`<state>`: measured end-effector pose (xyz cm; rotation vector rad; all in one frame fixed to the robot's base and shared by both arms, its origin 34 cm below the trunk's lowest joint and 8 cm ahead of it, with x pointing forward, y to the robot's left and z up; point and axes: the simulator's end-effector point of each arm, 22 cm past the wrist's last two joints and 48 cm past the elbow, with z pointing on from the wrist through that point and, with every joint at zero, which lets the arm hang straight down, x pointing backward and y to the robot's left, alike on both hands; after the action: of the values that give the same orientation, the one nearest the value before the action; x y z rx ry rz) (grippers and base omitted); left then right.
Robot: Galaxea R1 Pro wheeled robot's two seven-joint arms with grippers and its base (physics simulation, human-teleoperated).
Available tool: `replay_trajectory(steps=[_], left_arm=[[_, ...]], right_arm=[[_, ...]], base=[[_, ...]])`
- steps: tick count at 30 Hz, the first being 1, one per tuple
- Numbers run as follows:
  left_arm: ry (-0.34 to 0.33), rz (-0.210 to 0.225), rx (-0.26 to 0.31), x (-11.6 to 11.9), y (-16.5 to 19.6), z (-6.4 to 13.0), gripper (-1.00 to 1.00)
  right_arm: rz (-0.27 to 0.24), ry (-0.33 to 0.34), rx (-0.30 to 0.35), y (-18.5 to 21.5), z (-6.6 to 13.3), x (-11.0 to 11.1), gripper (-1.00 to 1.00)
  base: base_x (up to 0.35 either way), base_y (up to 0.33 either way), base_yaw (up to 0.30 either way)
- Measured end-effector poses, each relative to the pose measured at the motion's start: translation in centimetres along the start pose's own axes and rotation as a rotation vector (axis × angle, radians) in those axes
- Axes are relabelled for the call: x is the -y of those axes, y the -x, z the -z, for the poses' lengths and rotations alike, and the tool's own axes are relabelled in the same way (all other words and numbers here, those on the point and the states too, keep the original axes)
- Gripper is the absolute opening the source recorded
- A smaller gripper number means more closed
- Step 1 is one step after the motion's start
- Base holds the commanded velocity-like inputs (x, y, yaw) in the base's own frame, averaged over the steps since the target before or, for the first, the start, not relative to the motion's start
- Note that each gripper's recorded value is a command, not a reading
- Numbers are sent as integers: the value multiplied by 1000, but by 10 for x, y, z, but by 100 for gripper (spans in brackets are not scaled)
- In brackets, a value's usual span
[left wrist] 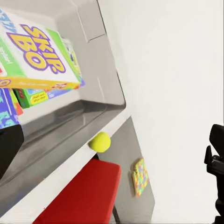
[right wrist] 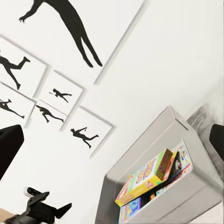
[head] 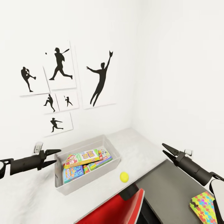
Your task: Put all the toys in the child's room - the three board games (two on the bed and one on the table), the two jigsaw puzzles on the table, and the tennis ball on the table - inside the toy box on the table in the child's room.
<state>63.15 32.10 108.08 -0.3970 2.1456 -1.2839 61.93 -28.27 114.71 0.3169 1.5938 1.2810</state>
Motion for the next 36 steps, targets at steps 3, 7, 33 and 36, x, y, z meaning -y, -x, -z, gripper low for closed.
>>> replay_trajectory(steps=[3,7,33,36], left_arm=[[-50,-19,5,12,3,5,100],[-94,-31,10,23,4,11,100],[-95,-80,12,30,5,17,100],[-97,-83,14,32,5,18,100]], right_arm=[[2,3,1,1,0,-2,100],[5,6,3,2,1,-4,100],[16,19,11,5,3,-13,100],[19,22,12,6,3,-15,100]], base=[[-221,0,-211],[-106,0,-206],[-129,13,-92],[-128,1,-175]])
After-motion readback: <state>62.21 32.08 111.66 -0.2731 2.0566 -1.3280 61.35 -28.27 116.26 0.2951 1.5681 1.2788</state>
